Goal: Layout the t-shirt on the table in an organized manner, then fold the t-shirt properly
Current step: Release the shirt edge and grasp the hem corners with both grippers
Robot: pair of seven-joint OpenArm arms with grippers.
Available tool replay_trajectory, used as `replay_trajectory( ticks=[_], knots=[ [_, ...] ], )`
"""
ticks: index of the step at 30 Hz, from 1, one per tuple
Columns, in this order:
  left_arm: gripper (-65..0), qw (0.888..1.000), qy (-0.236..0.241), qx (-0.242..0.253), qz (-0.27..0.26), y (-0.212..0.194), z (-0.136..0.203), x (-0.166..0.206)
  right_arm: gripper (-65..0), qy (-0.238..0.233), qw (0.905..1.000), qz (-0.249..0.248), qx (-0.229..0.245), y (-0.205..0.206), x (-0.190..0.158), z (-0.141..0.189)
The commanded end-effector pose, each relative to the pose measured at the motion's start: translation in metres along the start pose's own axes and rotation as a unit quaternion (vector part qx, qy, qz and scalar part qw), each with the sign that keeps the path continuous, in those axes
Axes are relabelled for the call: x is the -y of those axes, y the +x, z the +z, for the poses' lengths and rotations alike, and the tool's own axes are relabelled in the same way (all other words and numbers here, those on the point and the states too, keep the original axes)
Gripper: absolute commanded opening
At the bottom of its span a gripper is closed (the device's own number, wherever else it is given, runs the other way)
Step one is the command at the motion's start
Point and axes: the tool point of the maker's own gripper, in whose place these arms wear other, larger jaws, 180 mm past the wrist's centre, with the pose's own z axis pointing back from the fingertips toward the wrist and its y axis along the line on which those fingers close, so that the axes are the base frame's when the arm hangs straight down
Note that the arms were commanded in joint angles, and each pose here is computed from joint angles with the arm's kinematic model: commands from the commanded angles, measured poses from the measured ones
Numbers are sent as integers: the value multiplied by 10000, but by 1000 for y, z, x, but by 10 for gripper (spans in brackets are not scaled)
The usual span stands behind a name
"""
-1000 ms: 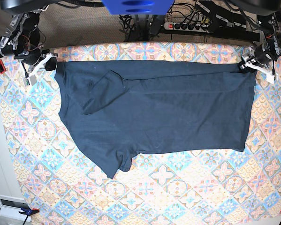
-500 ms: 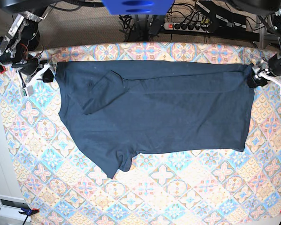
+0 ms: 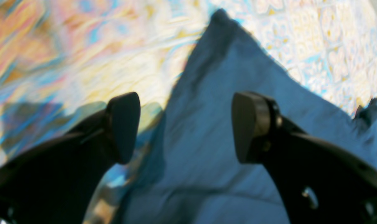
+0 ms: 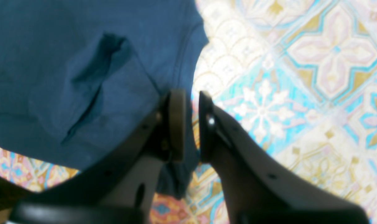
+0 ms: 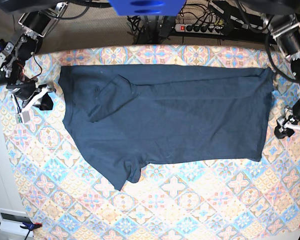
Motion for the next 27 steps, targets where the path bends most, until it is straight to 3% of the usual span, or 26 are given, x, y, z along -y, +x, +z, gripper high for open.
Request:
replay_trajectory(
  ticks=[1, 8, 16, 22, 27],
  knots=[
    [-198, 9995, 95, 308, -63, 25, 1, 0, -559, -7, 9997, 111, 196, 13, 1, 5],
    [-198, 9976, 432, 513, -179, 36, -44, 9, -560, -4, 9998, 106, 179, 11, 1, 5],
    [-198, 9956, 535, 535, -551, 12, -89, 16, -560, -96, 9982, 419, 430, 29, -7, 17],
    [-197, 9956, 769, 511, -157, -2, -107, -6, -560, -112, 9979, 450, 453, 31, -7, 19],
    [-197, 9963, 747, 422, -4, -12, -116, -4, -560, -95, 9980, 439, 448, 30, -8, 18]
  ],
)
